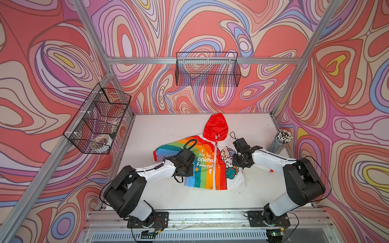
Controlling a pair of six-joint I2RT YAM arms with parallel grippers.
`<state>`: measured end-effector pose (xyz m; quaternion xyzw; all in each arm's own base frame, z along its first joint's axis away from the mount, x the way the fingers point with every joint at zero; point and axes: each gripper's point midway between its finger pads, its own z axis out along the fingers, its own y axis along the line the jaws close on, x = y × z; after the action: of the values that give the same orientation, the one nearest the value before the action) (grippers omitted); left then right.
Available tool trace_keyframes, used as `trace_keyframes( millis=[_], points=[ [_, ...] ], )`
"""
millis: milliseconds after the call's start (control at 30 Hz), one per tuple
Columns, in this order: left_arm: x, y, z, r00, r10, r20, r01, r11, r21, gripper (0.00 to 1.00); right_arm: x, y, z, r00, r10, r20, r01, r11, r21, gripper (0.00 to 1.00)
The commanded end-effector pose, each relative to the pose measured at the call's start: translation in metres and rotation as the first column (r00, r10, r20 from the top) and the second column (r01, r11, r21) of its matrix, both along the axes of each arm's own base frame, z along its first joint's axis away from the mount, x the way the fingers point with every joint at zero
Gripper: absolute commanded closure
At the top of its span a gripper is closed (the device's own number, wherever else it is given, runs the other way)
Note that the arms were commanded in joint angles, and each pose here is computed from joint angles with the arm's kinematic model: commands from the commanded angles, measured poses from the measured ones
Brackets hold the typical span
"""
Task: Unzip the jacket
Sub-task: Flatten out the jacket at the center of the board.
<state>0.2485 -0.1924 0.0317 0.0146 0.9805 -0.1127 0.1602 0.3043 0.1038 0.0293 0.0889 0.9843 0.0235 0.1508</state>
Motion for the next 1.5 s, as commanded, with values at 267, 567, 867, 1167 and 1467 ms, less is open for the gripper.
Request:
trace_keyframes(
  millis=[267,567,867,1167,1467],
  points=[
    [0.015,0.128,0.063,0.89,0.38,0.251,-0.391,0.92,-0.01,0.4,0.013,0.001,0.073,0.968,0.046,0.246,-0.056,0.998,0.034,0.54],
    [0.054,0.188,0.04,0.818,0.539,0.199,-0.544,0.838,-0.035,0.45,0.011,0.006,0.071,0.969,0.045,0.242,-0.064,0.996,0.069,0.55],
    [0.089,0.199,0.023,0.82,0.549,0.161,-0.551,0.834,-0.035,0.51,0.006,0.002,0.073,0.968,0.047,0.246,-0.063,0.996,0.057,0.56],
    [0.096,0.205,0.021,0.822,0.559,0.109,-0.565,0.825,0.022,0.55,0.004,0.004,0.069,0.97,0.044,0.24,-0.063,0.995,0.071,0.57],
    [0.089,0.216,0.009,0.8,0.599,0.037,-0.6,0.795,0.089,0.57,0.006,0.005,0.07,0.969,0.057,0.24,-0.075,0.995,0.068,0.58]
  ],
)
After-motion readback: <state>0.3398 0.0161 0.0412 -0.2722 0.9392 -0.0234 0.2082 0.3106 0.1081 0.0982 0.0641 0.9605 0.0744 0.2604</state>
